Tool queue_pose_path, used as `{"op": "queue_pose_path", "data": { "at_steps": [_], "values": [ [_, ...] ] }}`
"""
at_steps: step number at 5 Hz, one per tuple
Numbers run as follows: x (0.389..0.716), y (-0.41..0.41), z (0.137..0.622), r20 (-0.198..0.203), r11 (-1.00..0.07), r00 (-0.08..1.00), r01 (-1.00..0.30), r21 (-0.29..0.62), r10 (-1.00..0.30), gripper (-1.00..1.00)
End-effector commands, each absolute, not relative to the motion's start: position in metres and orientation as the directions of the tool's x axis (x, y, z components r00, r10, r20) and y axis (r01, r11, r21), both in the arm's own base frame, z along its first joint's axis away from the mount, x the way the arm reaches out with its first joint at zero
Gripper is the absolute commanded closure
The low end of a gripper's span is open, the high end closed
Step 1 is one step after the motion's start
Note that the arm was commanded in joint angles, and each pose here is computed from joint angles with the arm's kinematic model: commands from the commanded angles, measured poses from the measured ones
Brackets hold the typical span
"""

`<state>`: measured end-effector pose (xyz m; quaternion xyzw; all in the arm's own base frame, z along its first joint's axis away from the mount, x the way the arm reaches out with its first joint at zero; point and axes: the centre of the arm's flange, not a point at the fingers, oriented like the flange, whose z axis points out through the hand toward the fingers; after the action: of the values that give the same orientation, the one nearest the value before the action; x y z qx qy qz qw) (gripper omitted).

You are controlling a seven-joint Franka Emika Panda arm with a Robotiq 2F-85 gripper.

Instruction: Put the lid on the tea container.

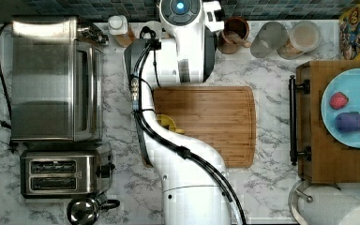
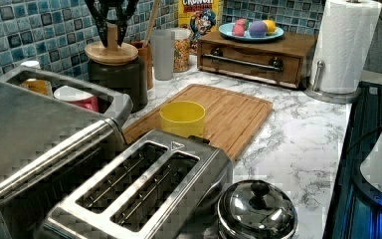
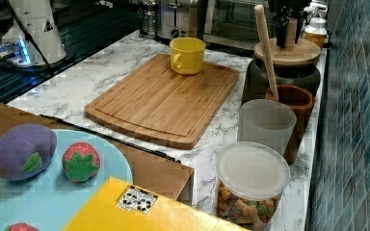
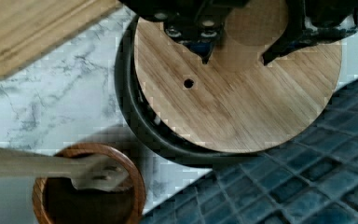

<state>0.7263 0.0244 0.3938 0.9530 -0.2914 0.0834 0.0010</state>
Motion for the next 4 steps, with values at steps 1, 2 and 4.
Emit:
{"op": "queue_pose_path", "data": {
  "at_steps": [1,2,4],
  "values": [
    [0.735,0.033,0.564,0.387,-0.813,0.716,-0.538,-0.222,-0.580,1.00],
    [0.739,0.036,0.550,0.371,-0.822,0.735,-0.531,-0.207,-0.568,1.00],
    [0.738,0.051,0.522,0.341,-0.842,0.770,-0.502,-0.199,-0.539,-1.00]
  ]
}}
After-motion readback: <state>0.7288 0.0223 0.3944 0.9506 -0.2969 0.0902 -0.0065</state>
